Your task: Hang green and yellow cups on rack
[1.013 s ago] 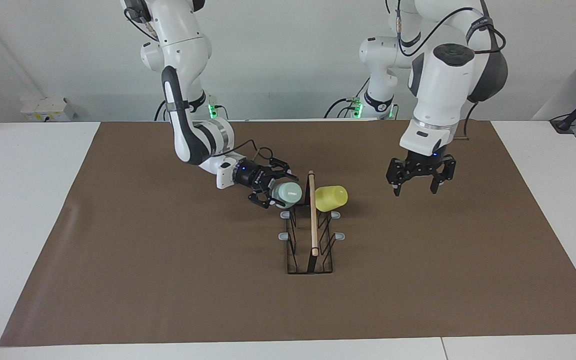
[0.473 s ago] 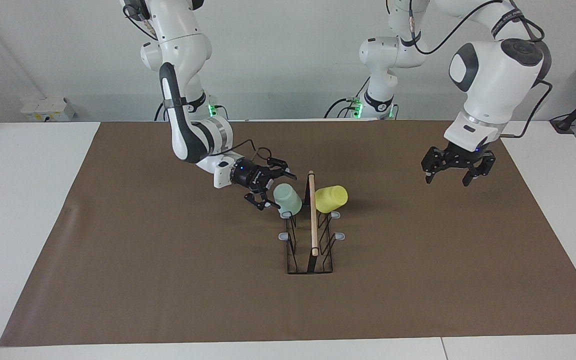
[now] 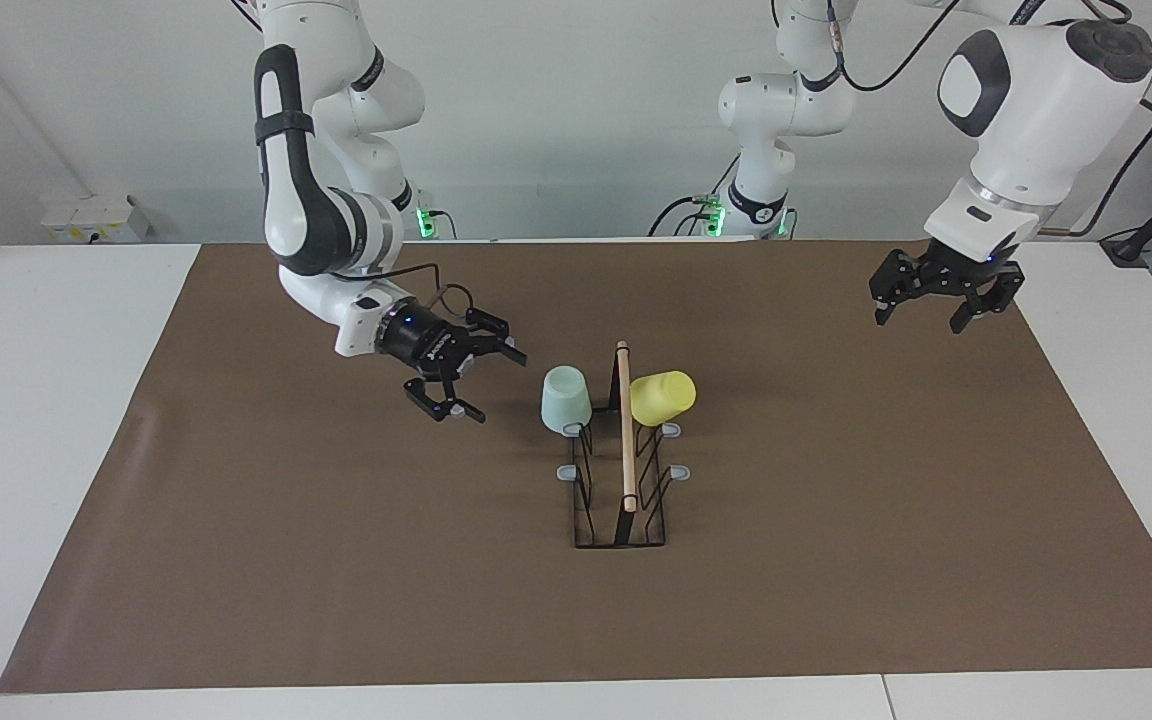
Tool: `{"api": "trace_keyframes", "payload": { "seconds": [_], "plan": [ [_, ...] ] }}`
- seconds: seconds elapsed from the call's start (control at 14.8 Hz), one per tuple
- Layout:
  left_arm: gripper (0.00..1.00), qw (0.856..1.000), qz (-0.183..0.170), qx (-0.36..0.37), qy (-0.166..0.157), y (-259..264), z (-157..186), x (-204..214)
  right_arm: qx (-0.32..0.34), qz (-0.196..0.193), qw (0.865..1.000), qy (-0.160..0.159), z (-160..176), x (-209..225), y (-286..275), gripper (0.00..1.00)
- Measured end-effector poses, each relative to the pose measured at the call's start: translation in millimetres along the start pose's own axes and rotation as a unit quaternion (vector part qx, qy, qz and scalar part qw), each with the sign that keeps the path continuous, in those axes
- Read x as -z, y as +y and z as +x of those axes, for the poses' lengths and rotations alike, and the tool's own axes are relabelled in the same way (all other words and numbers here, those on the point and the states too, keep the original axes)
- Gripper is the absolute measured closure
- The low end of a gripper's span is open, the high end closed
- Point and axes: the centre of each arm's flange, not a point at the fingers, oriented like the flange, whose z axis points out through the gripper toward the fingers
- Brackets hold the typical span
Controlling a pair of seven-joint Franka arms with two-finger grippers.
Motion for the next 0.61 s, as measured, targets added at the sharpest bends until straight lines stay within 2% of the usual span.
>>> {"api": "trace_keyframes", "payload": {
  "seconds": [0.41,0.61],
  "plan": [
    [0.00,1.000,-0.004,0.003,-0.018,-1,-19,18,0.050,0.030,0.992,-0.116,29,52,61,0.00],
    [0.00,1.000,-0.002,0.001,-0.020,-4,-20,18,0.075,0.035,0.981,-0.177,41,71,80,0.00]
  ]
}}
